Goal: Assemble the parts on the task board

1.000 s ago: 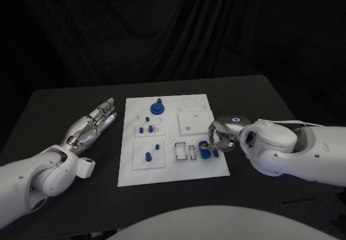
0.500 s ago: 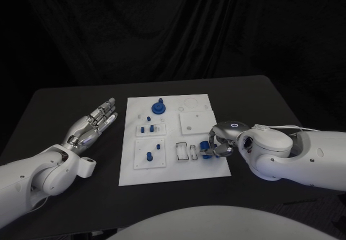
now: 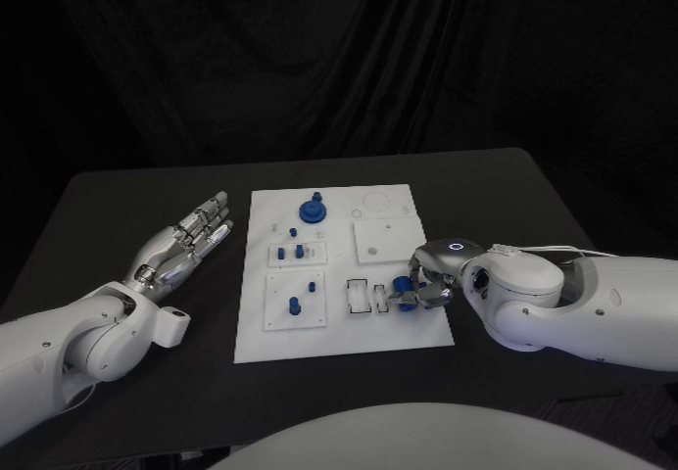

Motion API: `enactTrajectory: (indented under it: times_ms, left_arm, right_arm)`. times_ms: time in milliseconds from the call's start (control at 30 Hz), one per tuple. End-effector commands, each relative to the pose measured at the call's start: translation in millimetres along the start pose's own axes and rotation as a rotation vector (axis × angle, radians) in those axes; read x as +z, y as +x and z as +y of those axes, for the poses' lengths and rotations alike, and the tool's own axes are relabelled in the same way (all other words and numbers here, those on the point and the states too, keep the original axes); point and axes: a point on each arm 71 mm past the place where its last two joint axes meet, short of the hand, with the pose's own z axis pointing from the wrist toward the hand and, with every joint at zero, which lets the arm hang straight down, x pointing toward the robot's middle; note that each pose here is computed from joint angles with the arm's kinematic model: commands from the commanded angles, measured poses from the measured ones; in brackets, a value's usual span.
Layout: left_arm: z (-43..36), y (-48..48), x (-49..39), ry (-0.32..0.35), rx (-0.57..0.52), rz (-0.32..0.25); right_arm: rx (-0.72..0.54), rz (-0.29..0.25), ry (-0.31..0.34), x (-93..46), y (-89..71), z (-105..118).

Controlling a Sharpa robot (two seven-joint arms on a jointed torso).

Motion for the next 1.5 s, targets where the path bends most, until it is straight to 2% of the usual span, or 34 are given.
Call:
enactTrajectory:
  times_ms: [33,367,733,1067,1333,1500]
  left_arm:
    - [-4.6,2.1,0.2,0.069,-0.014,0.014]
    - [-4.0,2.4,0.0,0.061,-0.019,0.018]
    - [-3.8,2.5,-0.5,0.057,-0.021,0.020]
    - [-3.8,2.5,-0.9,0.057,-0.022,0.021]
    - [-3.9,2.8,-1.3,0.057,-0.023,0.021]
    - [-4.2,3.3,-1.4,0.058,-0.023,0.021]
  right_arm:
    - [-0.015,0.008,0.010,2.6,1.8,-1.8]
    - [-0.018,0.018,-0.009,10.4,4.4,-0.9]
    - [0.088,0.048,-0.041,12.9,7.0,2.1]
    - [0.265,-0.005,-0.081,13.0,2.5,5.1]
    - [0.422,-0.091,-0.108,5.9,-6.3,4.2]
    - [0.517,-0.089,-0.097,2.1,-13.9,4.3]
